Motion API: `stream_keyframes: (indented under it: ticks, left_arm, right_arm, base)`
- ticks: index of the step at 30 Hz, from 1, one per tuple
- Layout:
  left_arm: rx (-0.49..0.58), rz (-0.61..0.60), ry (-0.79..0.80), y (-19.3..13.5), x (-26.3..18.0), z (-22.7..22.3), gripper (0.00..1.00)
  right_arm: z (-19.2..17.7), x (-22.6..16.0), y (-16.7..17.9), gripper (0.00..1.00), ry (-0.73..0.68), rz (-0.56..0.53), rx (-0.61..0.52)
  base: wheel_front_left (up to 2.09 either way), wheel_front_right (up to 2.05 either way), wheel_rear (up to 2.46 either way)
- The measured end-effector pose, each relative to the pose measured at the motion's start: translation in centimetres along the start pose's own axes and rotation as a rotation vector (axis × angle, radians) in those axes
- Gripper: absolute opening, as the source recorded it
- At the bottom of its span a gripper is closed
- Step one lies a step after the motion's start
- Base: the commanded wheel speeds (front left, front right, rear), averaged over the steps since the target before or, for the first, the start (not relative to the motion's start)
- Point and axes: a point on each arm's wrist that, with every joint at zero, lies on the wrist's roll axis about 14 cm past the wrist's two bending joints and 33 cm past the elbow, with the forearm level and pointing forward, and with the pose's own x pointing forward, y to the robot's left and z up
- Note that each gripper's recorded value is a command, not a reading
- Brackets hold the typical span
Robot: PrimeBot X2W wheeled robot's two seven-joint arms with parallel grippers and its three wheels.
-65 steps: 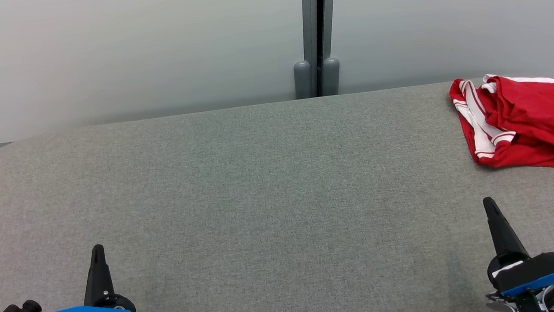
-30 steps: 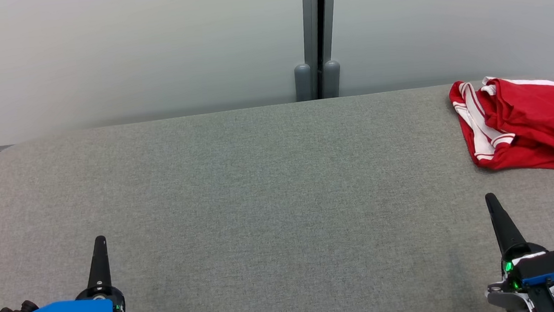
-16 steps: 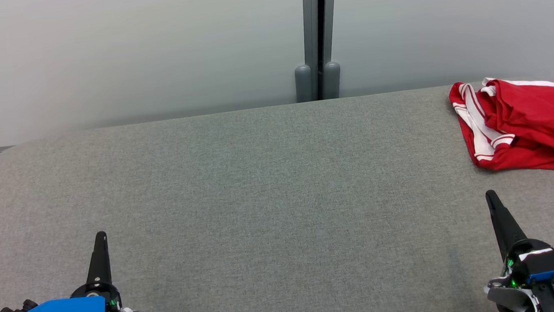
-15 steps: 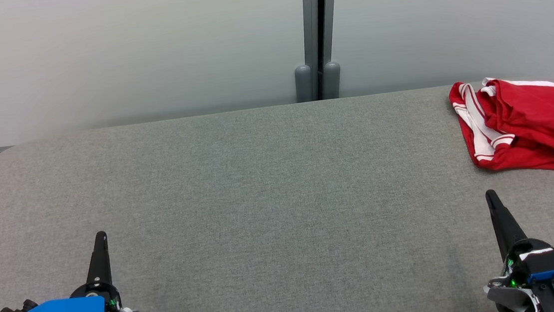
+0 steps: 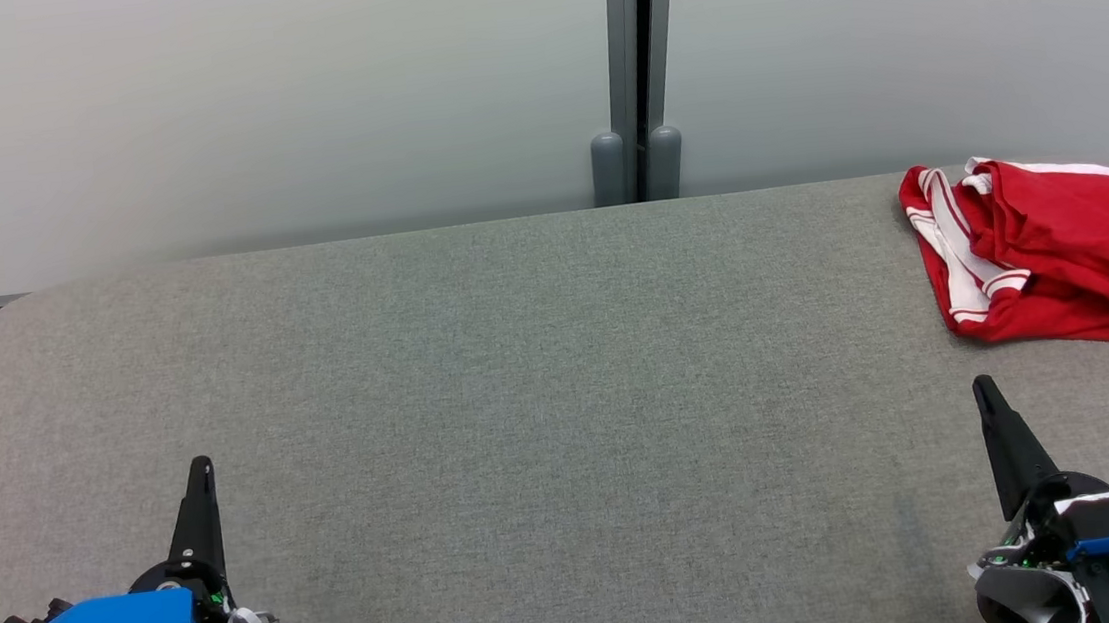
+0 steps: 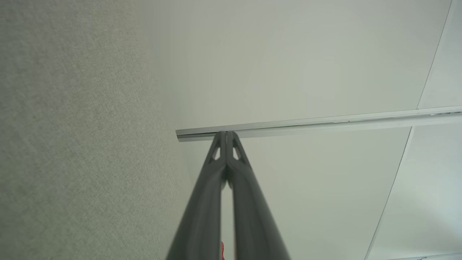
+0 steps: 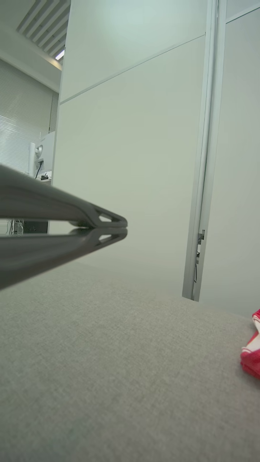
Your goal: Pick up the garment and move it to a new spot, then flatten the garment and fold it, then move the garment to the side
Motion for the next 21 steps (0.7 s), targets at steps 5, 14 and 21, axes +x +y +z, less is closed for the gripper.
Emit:
stream_keyframes:
  ticks: [5,14,21]
  left_arm:
    - [-0.034,-0.014,0.001,-0.42,0.18,0.0,0.0]
    - [-0.094,-0.032,0.004,-0.83,0.23,0.0,0.0]
    - [-0.094,-0.032,0.004,-0.83,0.23,0.0,0.0]
  right_arm:
    - [0.01,0.01,0.09,0.0,0.001,0.005,0.035]
    - [0.08,0.01,0.24,0.0,0.0,0.013,0.099]
    - [0.08,0.01,0.23,0.0,0.0,0.013,0.1]
  base:
    - [0.0,0.0,0.0]
    - [0.0,0.0,0.0]
    - [0.0,0.0,0.0]
